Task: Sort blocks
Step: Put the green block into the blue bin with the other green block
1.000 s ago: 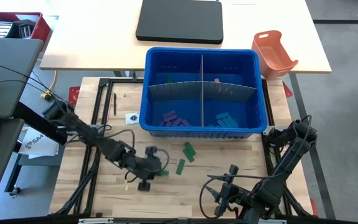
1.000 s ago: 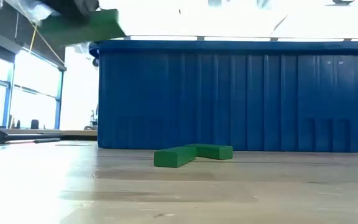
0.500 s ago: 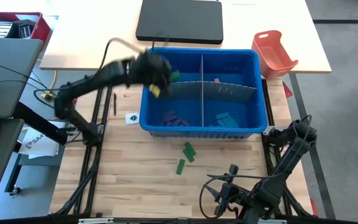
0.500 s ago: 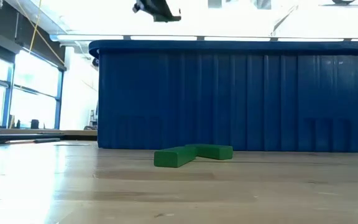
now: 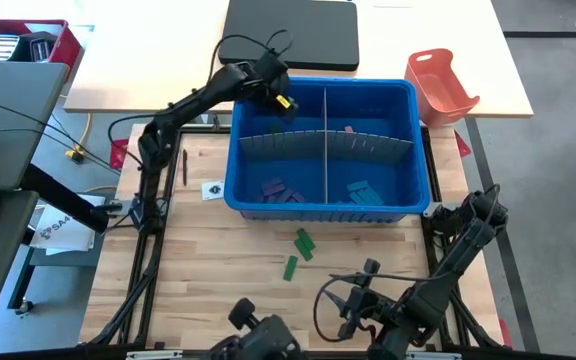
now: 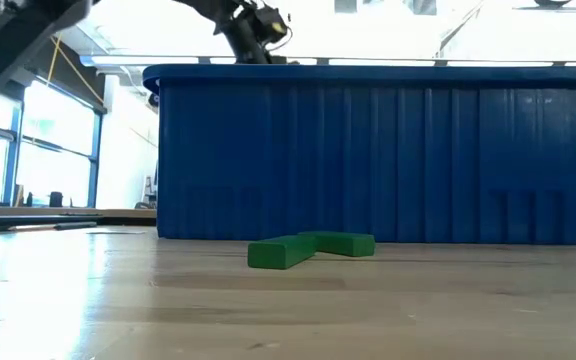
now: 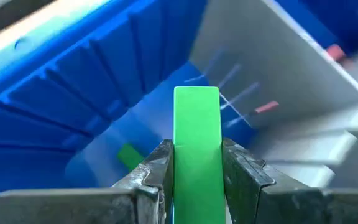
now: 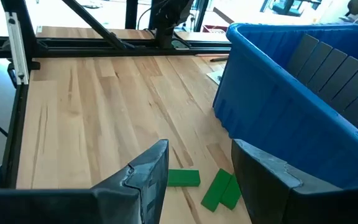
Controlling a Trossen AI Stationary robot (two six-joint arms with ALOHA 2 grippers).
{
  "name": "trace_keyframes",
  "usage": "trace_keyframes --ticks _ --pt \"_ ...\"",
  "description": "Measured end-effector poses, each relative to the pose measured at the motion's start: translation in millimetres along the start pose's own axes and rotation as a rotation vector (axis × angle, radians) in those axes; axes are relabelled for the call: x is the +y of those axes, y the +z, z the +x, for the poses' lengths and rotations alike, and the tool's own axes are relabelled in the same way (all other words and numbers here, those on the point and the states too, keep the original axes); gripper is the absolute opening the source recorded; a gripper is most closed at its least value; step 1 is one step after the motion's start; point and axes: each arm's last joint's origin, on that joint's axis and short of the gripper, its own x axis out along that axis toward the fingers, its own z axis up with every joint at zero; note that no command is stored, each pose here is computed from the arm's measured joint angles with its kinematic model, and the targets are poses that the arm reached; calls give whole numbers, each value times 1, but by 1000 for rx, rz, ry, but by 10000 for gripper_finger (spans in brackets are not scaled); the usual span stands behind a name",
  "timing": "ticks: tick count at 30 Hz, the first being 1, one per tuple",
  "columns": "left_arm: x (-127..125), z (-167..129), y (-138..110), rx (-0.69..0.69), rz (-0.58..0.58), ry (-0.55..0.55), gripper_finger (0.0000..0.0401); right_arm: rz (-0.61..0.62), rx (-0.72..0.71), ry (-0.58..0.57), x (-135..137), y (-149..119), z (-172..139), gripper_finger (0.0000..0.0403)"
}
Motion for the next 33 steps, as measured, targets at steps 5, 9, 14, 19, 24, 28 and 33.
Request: trace_keyframes --ticks 5,9,14,19,24,28,33 --pt "5 23 -1 43 -160 17 91 -5 9 0 -1 0 1 171" --pt "11 41 -5 90 -259 21 91 -11 14 6 0 -1 1 171" --pt "11 65 -10 128 -302 41 91 -16 15 14 1 -2 -2 171" --pt "10 87 -17 187 -357 56 91 -25 21 24 1 -3 -5 171" --pt "8 107 -25 236 -400 67 91 -25 20 25 1 -3 -5 171" --pt "5 120 -31 265 -411 76 91 -23 20 25 1 -3 -5 171" --pt "1 126 -34 283 -426 66 128 -21 21 26 2 -3 -5 171"
